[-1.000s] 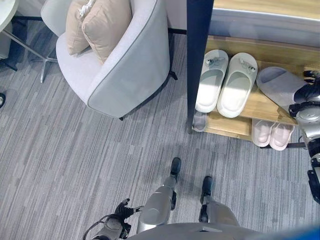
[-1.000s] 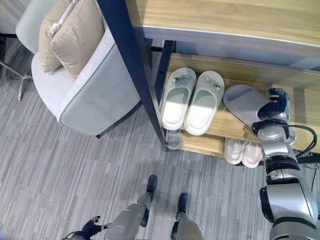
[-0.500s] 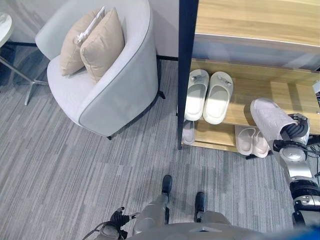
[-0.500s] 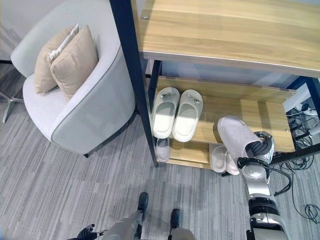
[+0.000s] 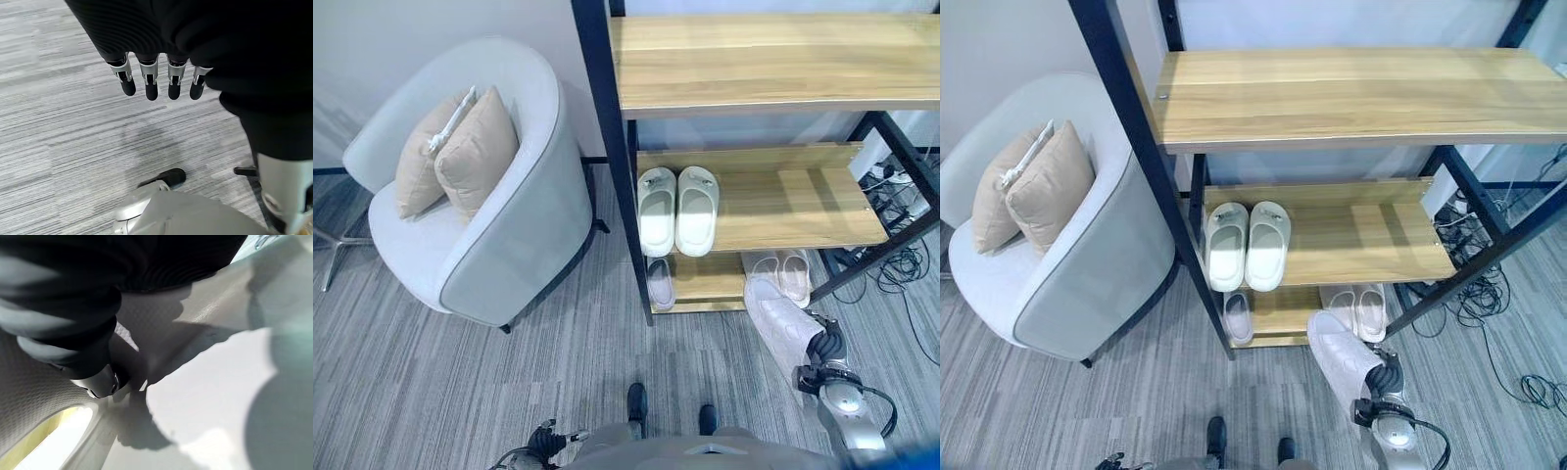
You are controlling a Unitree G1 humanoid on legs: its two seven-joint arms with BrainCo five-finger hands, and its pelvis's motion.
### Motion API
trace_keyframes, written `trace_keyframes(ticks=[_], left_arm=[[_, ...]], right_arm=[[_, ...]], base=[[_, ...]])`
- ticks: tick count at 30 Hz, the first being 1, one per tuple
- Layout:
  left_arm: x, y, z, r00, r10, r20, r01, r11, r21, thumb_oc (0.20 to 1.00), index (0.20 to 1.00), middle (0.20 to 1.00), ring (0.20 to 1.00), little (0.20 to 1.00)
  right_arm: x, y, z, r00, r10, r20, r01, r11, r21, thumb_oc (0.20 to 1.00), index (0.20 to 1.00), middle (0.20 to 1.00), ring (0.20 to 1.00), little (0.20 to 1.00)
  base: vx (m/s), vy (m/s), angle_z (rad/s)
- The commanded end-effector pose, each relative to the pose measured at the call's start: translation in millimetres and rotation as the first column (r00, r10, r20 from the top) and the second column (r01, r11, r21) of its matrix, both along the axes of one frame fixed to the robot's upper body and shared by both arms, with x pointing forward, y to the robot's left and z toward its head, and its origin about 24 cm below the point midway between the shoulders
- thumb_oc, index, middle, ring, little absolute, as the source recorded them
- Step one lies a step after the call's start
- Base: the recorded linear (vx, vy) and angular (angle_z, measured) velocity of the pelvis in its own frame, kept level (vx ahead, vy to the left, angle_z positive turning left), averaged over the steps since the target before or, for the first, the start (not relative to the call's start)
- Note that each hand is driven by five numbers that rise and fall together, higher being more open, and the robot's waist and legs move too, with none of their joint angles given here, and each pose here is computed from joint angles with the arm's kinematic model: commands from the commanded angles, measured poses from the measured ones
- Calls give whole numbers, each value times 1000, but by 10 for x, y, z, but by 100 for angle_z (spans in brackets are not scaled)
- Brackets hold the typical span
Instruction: Arrange the slippers neatly on the shoe rack.
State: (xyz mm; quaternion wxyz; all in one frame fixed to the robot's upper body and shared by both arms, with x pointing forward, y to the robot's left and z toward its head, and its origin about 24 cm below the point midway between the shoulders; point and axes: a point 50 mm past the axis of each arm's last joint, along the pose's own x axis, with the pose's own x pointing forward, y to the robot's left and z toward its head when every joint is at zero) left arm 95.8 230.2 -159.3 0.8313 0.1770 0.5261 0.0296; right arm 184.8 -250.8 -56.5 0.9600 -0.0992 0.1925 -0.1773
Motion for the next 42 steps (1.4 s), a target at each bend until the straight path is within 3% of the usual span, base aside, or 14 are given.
trace_keyframes(ticks=[1, 6, 11, 15, 18, 20, 23, 31, 40, 42], left_arm=[[32, 69, 13, 1000, 15, -10, -15, 1000, 7, 1000, 1000, 1000, 1000, 1000], [186, 96, 80, 989, 115, 91, -108, 991, -82, 1000, 1000, 1000, 1000, 1000], [570, 129, 247, 956, 158, 246, -137, 985, -100, 1000, 1000, 1000, 1000, 1000], [807, 96, 374, 913, 215, 346, -167, 972, -165, 1000, 1000, 1000, 1000, 1000], [991, 96, 506, 873, 233, 428, -167, 968, -186, 1000, 1000, 1000, 1000, 1000], [1059, 52, 568, 828, 325, 458, -210, 935, -284, 1000, 1000, 1000, 1000, 1000], [961, 30, 520, 717, 583, 382, -387, 789, -477, 1000, 1000, 1000, 1000, 1000], [842, 163, 587, 697, 578, 425, -399, 805, -440, 1000, 1000, 1000, 1000, 1000], [677, 325, 567, 731, 529, 431, -396, 843, -363, 1000, 1000, 1000, 1000, 1000], [583, 335, 509, 708, 585, 397, -449, 806, -386, 1000, 1000, 1000, 1000, 1000]], right_arm=[[457, -52, 540, 959, 12, 284, -24, 999, 40, 200, 200, 200, 200, 200], [514, -86, 565, 929, -111, 353, 16, 965, 261, 200, 200, 200, 200, 200], [692, -20, 740, 895, -102, 435, -50, 945, 325, 200, 200, 200, 200, 200], [887, 82, 1032, 858, 0, 513, -132, 966, 221, 200, 200, 200, 200, 200], [1191, 183, 1468, 785, 68, 616, -181, 976, 123, 200, 200, 200, 200, 200], [1390, 236, 1828, 725, 143, 674, -241, 969, 55, 200, 200, 200, 200, 200], [1680, 251, 2381, 678, 227, 699, -236, 968, -85, 200, 200, 200, 200, 200], [2115, 240, 3564, 608, 111, 786, -80, 994, -78, 200, 200, 200, 200, 200], [2163, -49, 3953, 671, -29, 741, 129, 989, -77, 200, 200, 200, 200, 200], [2139, -136, 3985, 674, -55, 737, 160, 984, -74, 200, 200, 200, 200, 200]], base=[[-93, -5, -6], [-23, -40, -19], [-99, -60, -4], [-72, -63, 7], [-111, -47, 2], [-67, -53, 4], [65, -22, 4], [126, 18, 17], [27, 25, 8], [7, 18, 5]])
